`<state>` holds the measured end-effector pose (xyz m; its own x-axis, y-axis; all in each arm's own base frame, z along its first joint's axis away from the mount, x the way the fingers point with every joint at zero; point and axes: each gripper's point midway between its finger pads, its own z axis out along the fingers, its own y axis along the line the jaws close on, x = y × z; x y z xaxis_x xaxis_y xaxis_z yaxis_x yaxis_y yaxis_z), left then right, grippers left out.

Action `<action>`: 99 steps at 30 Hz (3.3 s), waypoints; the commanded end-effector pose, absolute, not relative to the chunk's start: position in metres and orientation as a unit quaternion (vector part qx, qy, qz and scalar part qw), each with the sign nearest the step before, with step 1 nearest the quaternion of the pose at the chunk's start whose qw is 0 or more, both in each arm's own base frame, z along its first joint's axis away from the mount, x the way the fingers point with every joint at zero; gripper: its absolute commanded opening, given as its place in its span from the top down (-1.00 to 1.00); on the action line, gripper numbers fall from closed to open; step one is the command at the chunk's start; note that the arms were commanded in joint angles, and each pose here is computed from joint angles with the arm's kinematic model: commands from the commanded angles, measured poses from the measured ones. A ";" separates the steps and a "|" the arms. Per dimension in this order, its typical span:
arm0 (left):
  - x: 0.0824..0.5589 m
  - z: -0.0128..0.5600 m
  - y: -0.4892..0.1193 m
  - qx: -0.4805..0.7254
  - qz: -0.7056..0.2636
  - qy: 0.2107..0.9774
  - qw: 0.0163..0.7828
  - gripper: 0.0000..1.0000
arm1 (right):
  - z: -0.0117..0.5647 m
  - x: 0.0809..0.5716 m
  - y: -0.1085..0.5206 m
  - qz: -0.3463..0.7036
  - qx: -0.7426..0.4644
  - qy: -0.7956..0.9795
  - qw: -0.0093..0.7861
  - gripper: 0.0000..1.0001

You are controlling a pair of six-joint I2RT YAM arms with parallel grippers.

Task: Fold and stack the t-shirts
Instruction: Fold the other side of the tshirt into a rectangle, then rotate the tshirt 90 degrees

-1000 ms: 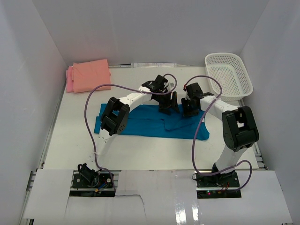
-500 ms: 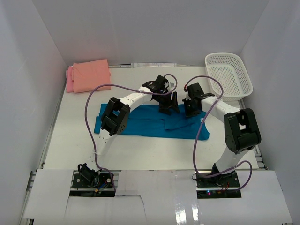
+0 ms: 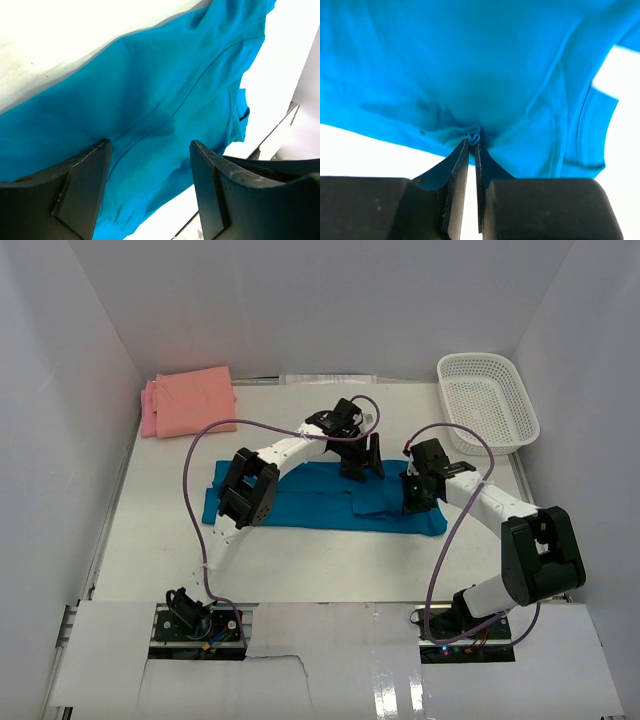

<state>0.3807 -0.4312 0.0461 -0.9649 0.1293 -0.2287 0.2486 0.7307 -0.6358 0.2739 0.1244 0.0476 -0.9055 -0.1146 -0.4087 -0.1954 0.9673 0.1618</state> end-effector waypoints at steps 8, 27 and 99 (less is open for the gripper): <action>0.391 0.034 -0.425 0.099 -0.320 0.937 0.103 -0.51 | 0.051 0.235 0.104 0.055 -0.049 0.984 0.162 -0.01; 0.439 0.169 -0.353 0.051 -0.361 0.911 0.192 -0.62 | 0.077 0.312 0.144 0.113 -0.052 0.959 0.254 0.57; 0.095 -0.001 -0.351 0.090 -0.184 0.972 -0.110 -0.69 | -0.003 0.574 0.221 0.277 -0.072 0.922 0.260 0.78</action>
